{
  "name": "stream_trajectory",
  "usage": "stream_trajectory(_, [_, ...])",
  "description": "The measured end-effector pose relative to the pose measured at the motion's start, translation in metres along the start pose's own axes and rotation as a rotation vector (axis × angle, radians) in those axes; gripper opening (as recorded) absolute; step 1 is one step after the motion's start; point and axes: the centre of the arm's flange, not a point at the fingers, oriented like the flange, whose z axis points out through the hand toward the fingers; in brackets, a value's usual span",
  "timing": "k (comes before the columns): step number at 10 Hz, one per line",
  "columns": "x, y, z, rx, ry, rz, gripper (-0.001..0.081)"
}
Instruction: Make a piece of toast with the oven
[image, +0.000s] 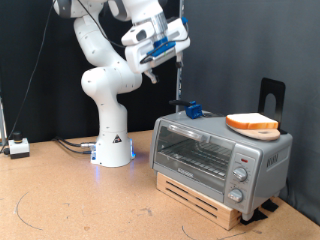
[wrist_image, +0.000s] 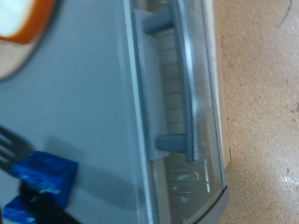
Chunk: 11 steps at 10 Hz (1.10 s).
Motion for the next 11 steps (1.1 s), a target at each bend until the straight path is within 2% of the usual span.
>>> stream_trajectory(3, [0.012,0.011,0.031,-0.053,-0.016,0.021,0.0809])
stream_trajectory(5, [0.013,0.013,0.035,-0.054,-0.016,0.017,0.0809])
stream_trajectory(7, [0.007,0.007,0.036,0.005,-0.115,-0.09,0.0809])
stream_trajectory(8, [0.003,0.003,0.04,0.016,-0.139,-0.139,0.0809])
stream_trajectory(11, [-0.001,0.008,0.069,-0.042,-0.168,-0.146,0.0809])
